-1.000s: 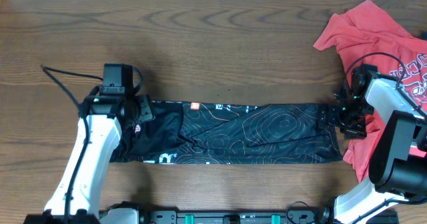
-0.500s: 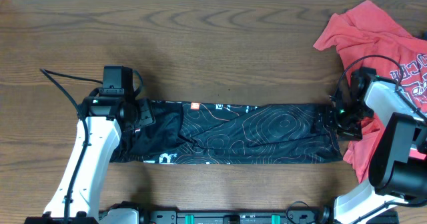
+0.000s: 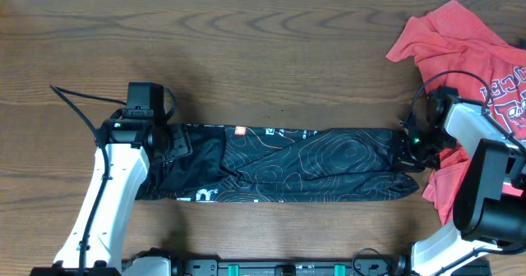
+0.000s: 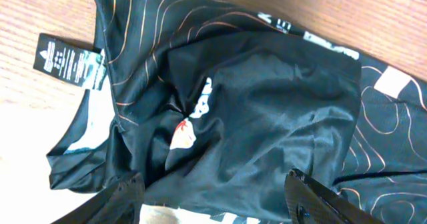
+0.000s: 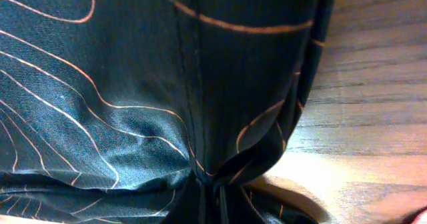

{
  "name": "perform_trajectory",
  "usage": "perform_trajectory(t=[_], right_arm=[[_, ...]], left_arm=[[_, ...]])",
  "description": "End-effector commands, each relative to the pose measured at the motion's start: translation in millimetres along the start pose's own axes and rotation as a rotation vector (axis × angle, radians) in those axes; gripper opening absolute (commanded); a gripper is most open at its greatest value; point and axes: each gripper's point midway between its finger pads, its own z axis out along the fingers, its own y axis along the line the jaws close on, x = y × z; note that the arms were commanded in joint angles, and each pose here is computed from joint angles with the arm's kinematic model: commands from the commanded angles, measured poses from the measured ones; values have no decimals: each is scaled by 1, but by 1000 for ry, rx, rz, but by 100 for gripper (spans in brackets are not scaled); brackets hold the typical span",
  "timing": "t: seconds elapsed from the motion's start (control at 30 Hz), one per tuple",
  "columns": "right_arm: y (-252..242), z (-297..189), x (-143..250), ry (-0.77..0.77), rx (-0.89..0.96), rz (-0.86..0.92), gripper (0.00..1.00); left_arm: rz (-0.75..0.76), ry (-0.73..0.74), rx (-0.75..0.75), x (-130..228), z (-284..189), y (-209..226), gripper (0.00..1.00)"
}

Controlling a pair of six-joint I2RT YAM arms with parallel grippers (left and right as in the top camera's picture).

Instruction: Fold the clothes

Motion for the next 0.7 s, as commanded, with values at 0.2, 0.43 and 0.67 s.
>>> perform_trajectory(t=[0.2,0.43,0.67], right_arm=[[-32,-35,-24,-59,153,139,1],[-1,-91,-39,-82,160,51,1],[79,-77,-20,-21,132,-135,1]], left_arm=[[-16,29,0,5,-6,4,53],[-78,52,-13,8,-6,19,61],[-89,68,-12,11,-7,22,64]])
